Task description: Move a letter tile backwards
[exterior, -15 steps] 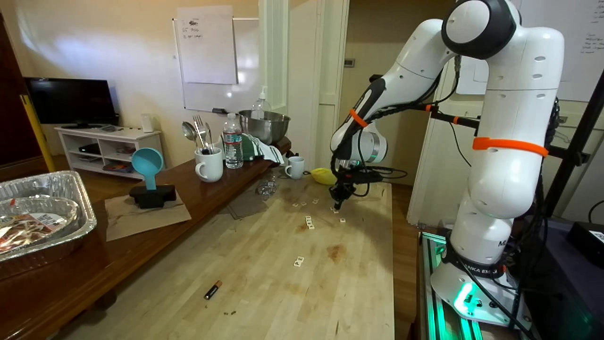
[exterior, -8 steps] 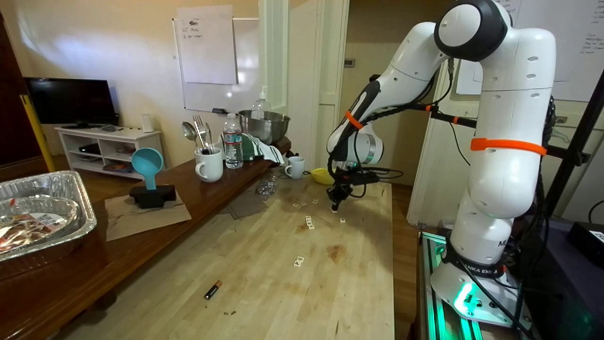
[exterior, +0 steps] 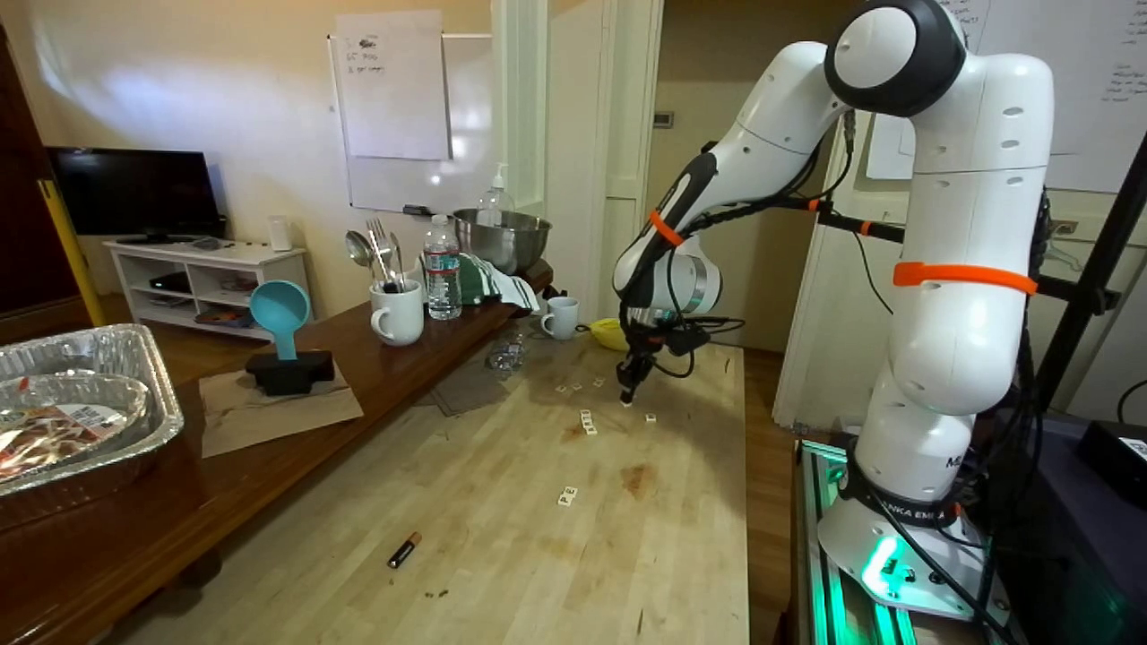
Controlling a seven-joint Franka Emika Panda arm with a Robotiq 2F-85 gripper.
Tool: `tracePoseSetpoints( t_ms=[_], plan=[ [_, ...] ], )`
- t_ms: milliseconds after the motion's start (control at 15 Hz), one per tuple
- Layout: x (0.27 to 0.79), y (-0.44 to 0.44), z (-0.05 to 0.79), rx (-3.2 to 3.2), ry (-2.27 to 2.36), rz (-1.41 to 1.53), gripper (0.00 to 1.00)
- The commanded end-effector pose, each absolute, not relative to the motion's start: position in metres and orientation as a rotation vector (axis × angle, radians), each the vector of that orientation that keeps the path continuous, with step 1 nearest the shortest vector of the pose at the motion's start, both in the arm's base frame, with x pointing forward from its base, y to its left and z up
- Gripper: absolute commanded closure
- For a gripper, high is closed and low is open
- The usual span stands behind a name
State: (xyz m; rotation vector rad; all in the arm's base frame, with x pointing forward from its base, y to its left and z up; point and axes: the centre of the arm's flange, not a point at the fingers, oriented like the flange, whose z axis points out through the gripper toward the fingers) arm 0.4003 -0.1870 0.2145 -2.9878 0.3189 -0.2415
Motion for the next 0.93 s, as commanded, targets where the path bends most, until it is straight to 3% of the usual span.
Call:
tracePoseSetpoints(
  t_ms=[0, 467, 867],
  plan=[
    [0.407, -0.181, 0.191, -3.038, 0.062, -0.267, 1.0],
    [0.418, -0.173, 0.189, -3.088, -0.289, -0.282, 1.0],
    [0.418, -0.169, 0.213, -3.081, -0.216, -0.325, 1.0]
  ],
)
